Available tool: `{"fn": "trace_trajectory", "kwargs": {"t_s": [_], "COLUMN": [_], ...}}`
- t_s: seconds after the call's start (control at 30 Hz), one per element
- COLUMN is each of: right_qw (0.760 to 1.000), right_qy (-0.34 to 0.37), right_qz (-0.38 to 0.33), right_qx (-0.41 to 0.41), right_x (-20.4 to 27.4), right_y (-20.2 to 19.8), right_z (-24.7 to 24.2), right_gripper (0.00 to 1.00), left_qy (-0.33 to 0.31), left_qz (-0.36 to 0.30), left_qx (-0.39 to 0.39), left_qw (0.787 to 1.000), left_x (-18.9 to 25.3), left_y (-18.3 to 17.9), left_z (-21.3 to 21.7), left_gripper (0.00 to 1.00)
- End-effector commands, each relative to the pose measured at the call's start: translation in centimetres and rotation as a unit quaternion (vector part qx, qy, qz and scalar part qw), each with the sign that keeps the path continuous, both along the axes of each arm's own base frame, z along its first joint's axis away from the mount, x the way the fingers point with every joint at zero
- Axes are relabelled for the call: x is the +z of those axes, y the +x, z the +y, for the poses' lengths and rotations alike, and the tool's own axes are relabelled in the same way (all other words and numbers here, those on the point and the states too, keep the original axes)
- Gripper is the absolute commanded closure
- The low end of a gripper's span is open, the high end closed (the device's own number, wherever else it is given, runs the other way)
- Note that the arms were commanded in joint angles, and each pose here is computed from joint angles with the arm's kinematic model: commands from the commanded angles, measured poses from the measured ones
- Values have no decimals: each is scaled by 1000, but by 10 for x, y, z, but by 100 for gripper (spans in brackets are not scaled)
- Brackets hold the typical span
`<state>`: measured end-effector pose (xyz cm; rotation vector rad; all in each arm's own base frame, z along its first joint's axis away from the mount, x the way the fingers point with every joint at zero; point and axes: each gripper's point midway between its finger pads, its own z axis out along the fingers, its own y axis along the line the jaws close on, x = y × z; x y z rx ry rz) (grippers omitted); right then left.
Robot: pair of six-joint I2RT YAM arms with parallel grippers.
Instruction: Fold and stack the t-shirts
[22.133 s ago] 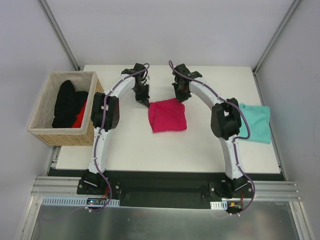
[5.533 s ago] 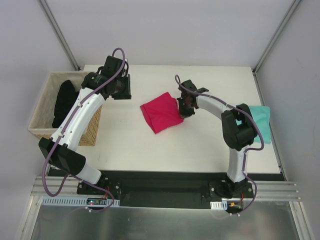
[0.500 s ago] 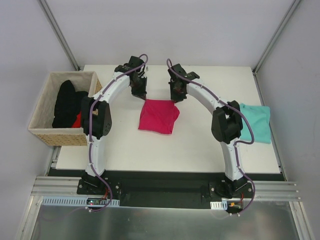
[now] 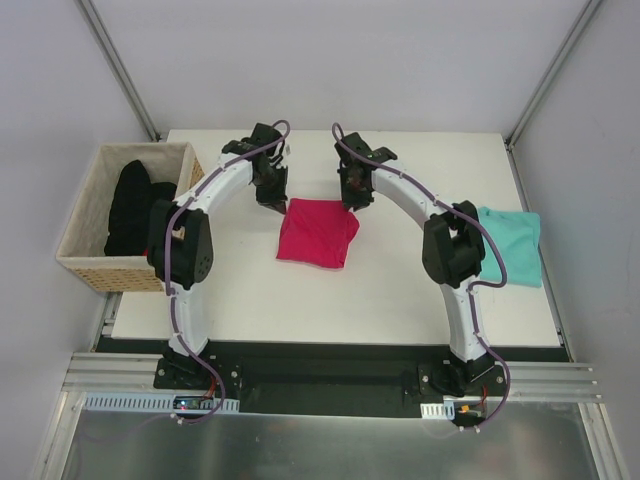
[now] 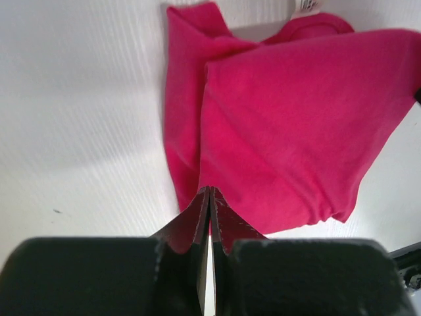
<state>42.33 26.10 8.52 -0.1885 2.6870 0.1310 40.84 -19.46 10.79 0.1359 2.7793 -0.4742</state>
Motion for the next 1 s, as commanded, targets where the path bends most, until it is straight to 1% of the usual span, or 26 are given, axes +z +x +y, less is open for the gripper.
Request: {"fn": "trace_trajectory", "kwargs": {"t_s": [0.0, 0.17, 0.3, 0.47, 0.57, 0.67, 0.97], "right_qw": [999, 999, 999, 999, 999, 999, 999], "right_qy": [7, 6, 7, 8, 7, 10, 19], "right_qz": [-34, -33, -37, -35, -38, -38, -37], "right_qx": [3, 7, 11, 12, 14, 16, 13], "right_x": [31, 30, 31, 30, 30, 31, 31], "right_y": [10, 14, 19, 25, 27, 29, 32], "right_z": [0, 1, 3, 1, 2, 2, 1], "right_gripper": [73, 73, 72, 72, 66, 63, 62], "left_qy": [3, 14, 18, 22, 25, 30, 45], "left_qz": [-18, 5, 14, 20, 22, 26, 39], "left_qx": [19, 26, 28, 21, 20, 24, 28], "left_qw": [1000, 1000, 999, 999, 999, 999, 998], "left_x": [25, 11, 3, -3, -6, -10, -22], "left_y": [-23, -50, -62, -73, -80, -85, -95], "left_z": [11, 18, 17, 12, 10, 13, 21], "left_gripper": [99, 100, 99, 78, 77, 76, 78]}}
